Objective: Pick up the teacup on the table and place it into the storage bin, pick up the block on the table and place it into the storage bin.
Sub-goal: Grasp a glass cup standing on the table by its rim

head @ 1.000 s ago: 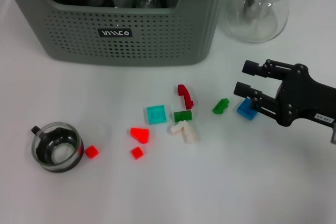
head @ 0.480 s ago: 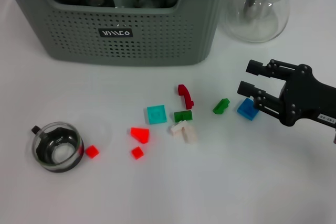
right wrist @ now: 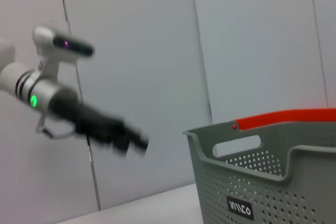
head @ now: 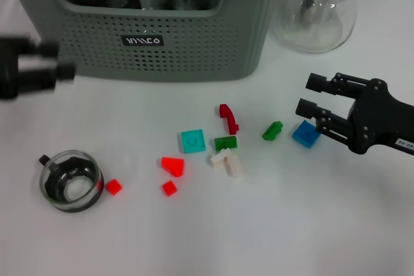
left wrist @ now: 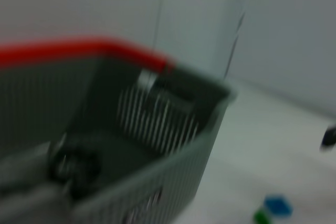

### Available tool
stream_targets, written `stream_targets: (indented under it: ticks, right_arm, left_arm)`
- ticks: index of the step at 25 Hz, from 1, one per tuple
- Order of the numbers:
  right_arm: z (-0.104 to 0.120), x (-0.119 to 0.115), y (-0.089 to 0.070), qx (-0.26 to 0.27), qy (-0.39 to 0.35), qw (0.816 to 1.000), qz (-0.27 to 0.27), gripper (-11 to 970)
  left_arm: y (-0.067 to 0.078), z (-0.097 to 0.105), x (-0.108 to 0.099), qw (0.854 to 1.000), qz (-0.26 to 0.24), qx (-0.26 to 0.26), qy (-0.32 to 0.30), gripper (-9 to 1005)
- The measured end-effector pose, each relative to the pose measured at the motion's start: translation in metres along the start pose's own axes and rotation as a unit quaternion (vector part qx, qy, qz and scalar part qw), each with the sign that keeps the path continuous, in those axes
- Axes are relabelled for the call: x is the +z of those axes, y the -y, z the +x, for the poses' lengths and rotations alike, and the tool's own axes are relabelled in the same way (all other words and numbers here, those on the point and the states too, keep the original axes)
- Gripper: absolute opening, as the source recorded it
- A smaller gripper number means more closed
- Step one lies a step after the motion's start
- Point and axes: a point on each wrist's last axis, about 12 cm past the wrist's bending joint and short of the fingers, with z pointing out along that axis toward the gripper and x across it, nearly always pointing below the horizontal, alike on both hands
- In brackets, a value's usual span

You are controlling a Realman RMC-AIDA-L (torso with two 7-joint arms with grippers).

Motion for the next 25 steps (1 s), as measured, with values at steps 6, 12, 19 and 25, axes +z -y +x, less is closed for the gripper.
stream_targets:
  ticks: [6, 12, 19, 25]
  right_arm:
    - [-0.001, 0.0, 0.002, -0.001, -0.001, 1.0, 0.0, 504]
    - [0.0, -0.001, 0.002, 0.0, -0.003, 1.0, 0.003, 504]
    - [0.002, -0.003, 0.0, 0.003, -0.003, 1.0, 0.005, 505]
    - [0.002, -0.003, 0.0, 0.004, -0.004, 1.0, 0.006, 504]
  left_arm:
    - [-0.004, 0.022, 0.008, 0.992, -0.03, -0.03, -0.123, 521]
    - [-0.007, 0.024, 0.036, 0.977, -0.03, 0.002, -0.209, 521]
    - [-0.011, 0.026, 0.064, 0.967, -0.022, 0.027, -0.251, 520]
    - [-0.015, 0.035, 0.077, 0.957, -0.026, 0.026, -0.288, 519]
